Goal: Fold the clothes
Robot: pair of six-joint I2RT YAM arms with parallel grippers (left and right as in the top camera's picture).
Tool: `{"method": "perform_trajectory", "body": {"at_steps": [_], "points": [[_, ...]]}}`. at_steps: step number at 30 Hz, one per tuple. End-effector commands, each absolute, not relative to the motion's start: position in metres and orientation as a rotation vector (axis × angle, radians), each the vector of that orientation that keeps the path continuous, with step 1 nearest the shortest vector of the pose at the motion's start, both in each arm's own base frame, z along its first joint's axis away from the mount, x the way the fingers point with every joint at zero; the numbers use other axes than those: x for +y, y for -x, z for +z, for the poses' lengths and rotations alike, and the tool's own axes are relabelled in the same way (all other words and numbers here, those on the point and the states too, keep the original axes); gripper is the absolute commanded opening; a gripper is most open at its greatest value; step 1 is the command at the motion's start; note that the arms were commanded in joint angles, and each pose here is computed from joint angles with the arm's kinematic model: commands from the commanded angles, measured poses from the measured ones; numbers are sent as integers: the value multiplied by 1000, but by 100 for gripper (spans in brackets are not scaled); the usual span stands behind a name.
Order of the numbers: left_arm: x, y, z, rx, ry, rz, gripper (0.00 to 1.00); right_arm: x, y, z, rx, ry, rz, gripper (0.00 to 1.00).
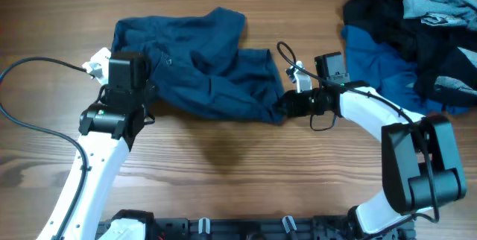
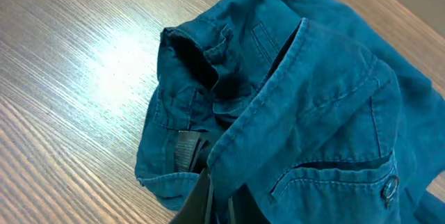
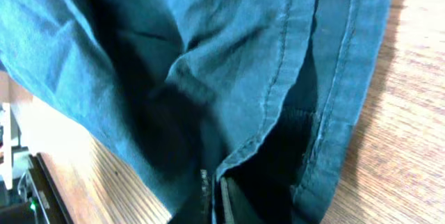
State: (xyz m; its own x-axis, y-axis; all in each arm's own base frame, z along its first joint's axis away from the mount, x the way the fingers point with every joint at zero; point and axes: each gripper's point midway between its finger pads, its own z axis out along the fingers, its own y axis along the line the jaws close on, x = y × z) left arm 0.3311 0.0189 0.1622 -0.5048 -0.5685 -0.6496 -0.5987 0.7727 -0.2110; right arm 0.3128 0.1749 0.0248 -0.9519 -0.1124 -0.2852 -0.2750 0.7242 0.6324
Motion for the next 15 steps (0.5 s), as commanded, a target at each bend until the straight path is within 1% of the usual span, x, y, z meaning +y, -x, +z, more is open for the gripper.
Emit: {"method": "perform_trajectory", "body": {"at_steps": [1, 5, 7, 9, 12, 13, 15], "points": [[24, -333, 169, 2204, 856, 81, 4, 176, -333, 42, 2664, 272, 1046, 4], [26, -340, 185, 2160, 798, 87, 4, 163, -376, 120, 2537, 269, 981, 4], [32, -341, 209, 2088, 803, 101, 4, 147, -399, 173, 2466, 243, 897, 4], [42, -341, 251, 1982, 777, 141, 4, 120, -420, 218, 2415, 175, 754, 4], [61, -332, 302, 1815, 814, 208, 4, 87, -432, 266, 2360, 115, 622, 4], [63, -329, 314, 1778, 819, 195, 4, 83, -430, 274, 2357, 123, 609, 4], [62, -324, 322, 1756, 817, 170, 4, 83, -423, 269, 2396, 124, 617, 4]]}}
